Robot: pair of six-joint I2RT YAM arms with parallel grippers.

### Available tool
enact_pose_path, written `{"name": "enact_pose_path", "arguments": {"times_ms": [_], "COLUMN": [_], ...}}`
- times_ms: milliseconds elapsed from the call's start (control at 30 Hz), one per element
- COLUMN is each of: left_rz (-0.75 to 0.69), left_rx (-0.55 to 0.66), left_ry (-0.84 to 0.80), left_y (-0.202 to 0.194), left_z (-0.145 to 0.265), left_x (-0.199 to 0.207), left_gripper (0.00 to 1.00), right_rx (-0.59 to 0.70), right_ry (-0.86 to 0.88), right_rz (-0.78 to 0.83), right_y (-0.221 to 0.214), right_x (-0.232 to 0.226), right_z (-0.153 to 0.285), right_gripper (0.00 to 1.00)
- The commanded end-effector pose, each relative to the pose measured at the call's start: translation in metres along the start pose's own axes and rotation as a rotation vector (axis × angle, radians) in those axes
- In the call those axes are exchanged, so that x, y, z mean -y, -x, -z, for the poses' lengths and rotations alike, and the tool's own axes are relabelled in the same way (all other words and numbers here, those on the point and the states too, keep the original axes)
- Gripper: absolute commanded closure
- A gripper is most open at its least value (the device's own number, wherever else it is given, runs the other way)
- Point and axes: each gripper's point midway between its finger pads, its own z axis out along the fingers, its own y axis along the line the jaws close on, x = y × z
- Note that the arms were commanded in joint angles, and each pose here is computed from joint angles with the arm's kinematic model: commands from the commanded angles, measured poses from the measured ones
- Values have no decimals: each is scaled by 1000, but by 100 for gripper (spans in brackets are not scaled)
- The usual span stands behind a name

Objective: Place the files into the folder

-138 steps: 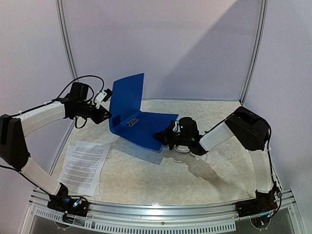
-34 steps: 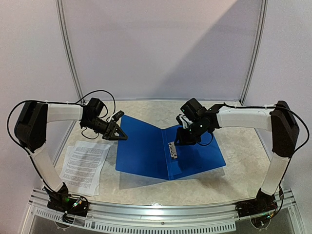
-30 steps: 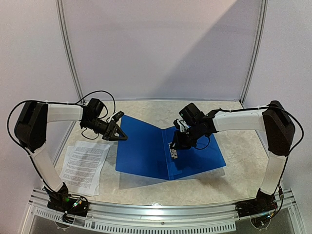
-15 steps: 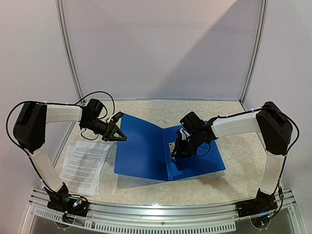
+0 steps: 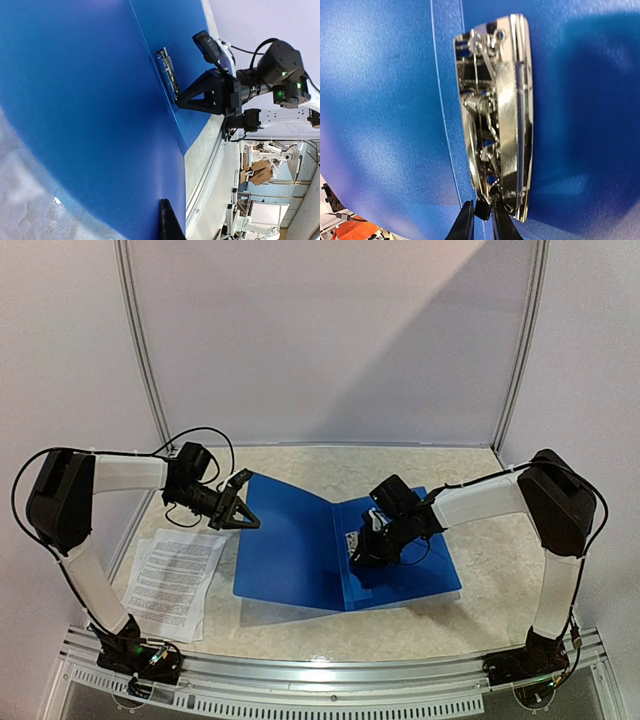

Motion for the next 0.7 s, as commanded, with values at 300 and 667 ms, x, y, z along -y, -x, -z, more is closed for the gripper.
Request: {"name": "enact_pose_path", "arguments": {"times_ms": [300,667], "left_rz": [-35,-49], "left_rx": [31,36], "left_ry": [46,56], "left_y": [4,5], "left_z": [9,12], "left_x": [-11,-11], "left_gripper": [100,100], "right_rx": [-45,-27], "right_ry": [-25,3], "right_rz": [-61,-44], "right_y": [-16,-11], "right_x": [23,16], "right_z": [-11,-2], "right_gripper": [92,87]}}
